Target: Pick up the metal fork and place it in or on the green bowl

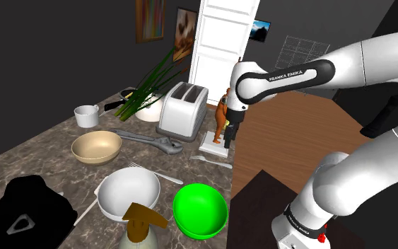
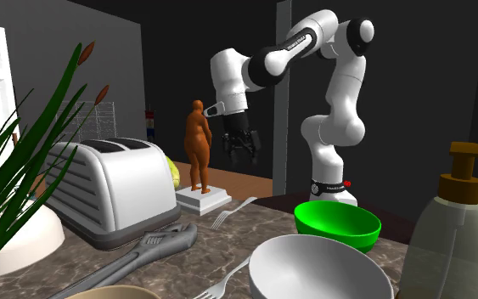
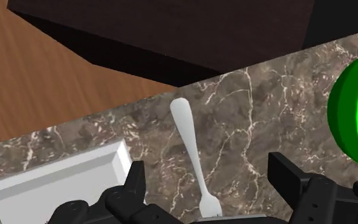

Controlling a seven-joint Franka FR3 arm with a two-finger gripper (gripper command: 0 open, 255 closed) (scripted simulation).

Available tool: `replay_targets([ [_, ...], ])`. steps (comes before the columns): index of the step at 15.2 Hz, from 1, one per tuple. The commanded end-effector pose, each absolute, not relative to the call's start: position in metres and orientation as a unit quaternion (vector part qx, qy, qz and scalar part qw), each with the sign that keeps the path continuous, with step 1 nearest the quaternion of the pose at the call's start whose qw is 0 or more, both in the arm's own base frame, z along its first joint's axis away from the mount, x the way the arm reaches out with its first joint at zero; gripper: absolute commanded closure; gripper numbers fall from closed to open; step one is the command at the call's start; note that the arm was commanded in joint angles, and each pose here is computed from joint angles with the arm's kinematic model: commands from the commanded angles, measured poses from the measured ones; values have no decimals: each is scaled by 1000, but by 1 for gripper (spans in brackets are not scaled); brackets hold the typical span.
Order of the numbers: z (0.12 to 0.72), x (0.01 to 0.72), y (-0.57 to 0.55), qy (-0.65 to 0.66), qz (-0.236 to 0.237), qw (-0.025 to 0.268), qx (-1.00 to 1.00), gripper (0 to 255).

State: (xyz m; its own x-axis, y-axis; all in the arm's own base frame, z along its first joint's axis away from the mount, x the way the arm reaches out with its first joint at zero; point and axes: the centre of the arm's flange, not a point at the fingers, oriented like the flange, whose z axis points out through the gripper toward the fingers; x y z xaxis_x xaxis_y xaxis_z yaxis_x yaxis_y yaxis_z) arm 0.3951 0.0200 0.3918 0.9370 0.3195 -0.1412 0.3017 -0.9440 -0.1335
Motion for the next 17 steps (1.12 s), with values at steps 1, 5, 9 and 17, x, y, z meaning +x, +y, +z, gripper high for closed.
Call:
replay_targets([
  [1, 368, 407, 25, -183, 78, 64, -978, 0],
  [5, 323, 433, 37, -229, 74, 83, -967, 0],
  [9, 299, 435, 42, -238, 73, 87, -965, 0],
  [17, 276, 430, 45, -238, 73, 87, -965, 0],
])
